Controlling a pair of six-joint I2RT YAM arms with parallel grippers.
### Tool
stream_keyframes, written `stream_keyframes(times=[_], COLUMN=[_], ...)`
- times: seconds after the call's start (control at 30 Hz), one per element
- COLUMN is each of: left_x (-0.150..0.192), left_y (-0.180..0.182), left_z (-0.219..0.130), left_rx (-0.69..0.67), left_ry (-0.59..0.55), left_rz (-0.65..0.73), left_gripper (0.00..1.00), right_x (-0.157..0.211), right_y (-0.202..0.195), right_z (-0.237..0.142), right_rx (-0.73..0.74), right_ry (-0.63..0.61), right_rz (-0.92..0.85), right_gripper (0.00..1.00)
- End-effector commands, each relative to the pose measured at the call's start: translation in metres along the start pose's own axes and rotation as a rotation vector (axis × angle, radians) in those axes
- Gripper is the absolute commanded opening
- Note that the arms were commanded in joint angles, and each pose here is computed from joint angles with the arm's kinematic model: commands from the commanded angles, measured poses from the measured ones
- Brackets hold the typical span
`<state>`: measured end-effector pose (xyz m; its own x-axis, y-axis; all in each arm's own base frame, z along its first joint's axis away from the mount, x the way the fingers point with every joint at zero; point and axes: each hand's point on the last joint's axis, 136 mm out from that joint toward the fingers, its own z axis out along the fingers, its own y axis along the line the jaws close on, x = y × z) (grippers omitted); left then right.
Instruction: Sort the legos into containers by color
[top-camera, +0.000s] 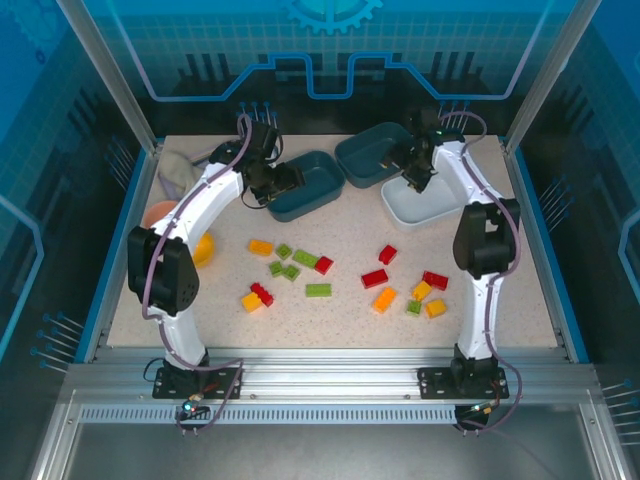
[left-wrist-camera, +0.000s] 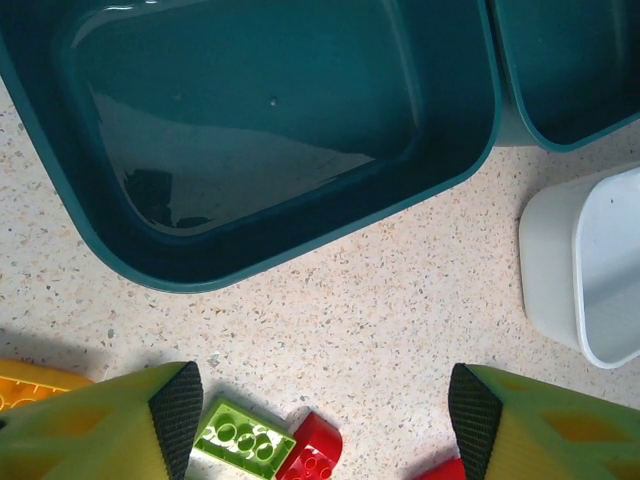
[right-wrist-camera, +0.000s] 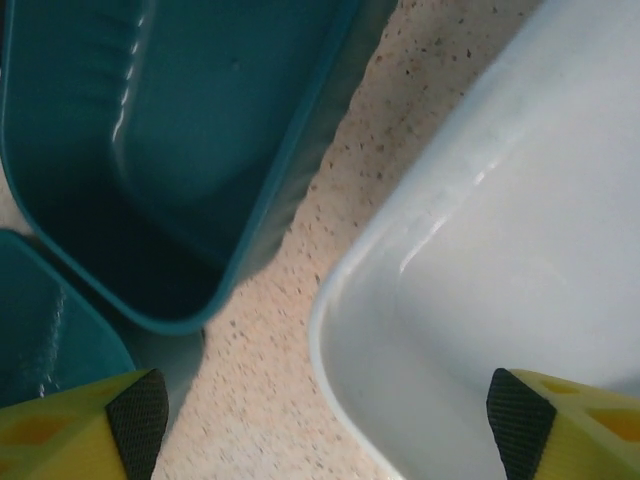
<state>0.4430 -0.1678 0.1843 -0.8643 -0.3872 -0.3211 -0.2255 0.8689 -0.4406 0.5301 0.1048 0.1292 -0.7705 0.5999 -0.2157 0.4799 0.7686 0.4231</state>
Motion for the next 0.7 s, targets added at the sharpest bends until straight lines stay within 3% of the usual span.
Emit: stream_keyframes(times=[0.0, 0.17, 0.27, 0.53, 0.67], left_x=[0.002, -0.004, -0.005, -0.002, 0.0], left_y=[-0.014, -0.063, -0.081, -0.085, -0.084], left_z=[-0.007, -0.04, -0.051, -0.041, -0.039], left_rx=[0.06, 0.322, 0.404, 0.397, 0.387], left_ry=[0.01, -0.102, -0.121, -0.072, -0.061], left_rz=[0.034, 0.13, 0.17, 0.17, 0.169], left_gripper=[0.72, 0.83, 0.84, 0.83, 0.83], right_x=[-0.001, -0.008, -0.007, -0.01, -0.013], right_y=[0.007, 0.005, -0.002, -0.002, -0.004], right_z=[0.014, 0.043, 0.052, 0.071, 0.078], right_rx=[0.027, 0.067, 0.098, 0.104, 0.112], right_ry=[0.026, 0.035, 0.048, 0.037, 0.033], right_rz=[0.069, 0.107, 0.143, 0.173, 0.172], right_gripper=[0.87, 0.84, 0.83, 0.71, 0.61])
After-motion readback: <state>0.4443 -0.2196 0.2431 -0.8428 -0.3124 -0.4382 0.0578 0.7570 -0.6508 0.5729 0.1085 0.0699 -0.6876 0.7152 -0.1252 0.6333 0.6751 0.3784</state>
